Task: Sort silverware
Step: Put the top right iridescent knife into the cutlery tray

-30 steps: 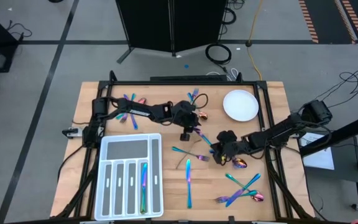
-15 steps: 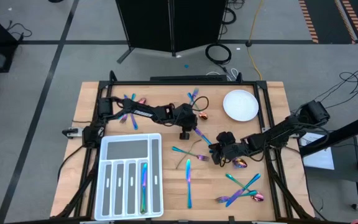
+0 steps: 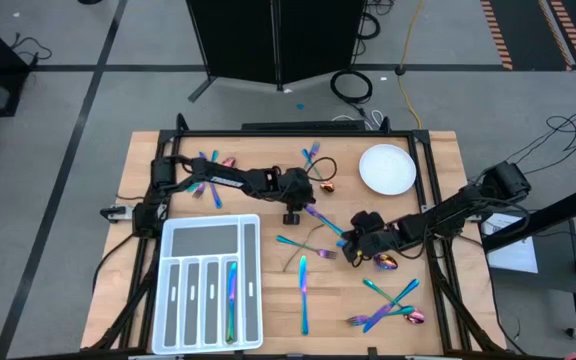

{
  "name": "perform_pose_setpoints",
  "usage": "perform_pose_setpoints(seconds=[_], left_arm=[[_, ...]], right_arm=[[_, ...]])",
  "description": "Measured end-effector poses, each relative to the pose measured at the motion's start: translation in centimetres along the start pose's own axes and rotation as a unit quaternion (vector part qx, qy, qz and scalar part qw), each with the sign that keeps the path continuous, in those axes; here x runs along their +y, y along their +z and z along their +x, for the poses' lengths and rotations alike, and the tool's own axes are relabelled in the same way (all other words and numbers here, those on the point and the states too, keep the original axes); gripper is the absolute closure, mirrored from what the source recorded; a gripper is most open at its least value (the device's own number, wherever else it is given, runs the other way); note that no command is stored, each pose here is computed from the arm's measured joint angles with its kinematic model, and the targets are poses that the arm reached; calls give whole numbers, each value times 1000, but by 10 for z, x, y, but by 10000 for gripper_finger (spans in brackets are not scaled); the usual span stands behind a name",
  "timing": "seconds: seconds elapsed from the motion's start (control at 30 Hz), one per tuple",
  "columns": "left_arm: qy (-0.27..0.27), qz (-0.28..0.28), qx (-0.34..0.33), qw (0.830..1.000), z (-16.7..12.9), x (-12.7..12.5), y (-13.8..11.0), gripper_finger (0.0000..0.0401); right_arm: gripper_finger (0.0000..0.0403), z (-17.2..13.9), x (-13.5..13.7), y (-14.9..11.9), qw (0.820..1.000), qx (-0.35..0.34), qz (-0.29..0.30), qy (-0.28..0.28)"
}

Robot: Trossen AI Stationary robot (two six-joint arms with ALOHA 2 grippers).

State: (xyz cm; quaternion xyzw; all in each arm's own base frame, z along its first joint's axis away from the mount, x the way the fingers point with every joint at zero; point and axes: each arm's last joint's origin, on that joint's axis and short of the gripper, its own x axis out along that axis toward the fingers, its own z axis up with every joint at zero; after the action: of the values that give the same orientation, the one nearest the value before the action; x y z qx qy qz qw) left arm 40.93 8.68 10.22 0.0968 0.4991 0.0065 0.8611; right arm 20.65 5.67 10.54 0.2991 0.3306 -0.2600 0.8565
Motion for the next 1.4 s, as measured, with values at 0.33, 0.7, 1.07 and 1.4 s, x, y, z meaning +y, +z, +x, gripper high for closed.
perform_pose_setpoints(seconds=[0.33,0.7,1.07,1.4], left_arm=[[1,-32,24,999,-1,1,-5,287],[-18,-56,71,996,-12,-2,-11,287],[-31,-65,117,990,-28,-6,-16,287],[-29,-75,116,990,-28,-6,-16,287]], right_arm=[[402,7,-12,11,998,-31,-12,-57],[402,18,-26,31,993,-64,-32,-95],[403,15,-25,44,989,-114,-22,-93],[403,15,-19,35,993,-92,6,-67]])
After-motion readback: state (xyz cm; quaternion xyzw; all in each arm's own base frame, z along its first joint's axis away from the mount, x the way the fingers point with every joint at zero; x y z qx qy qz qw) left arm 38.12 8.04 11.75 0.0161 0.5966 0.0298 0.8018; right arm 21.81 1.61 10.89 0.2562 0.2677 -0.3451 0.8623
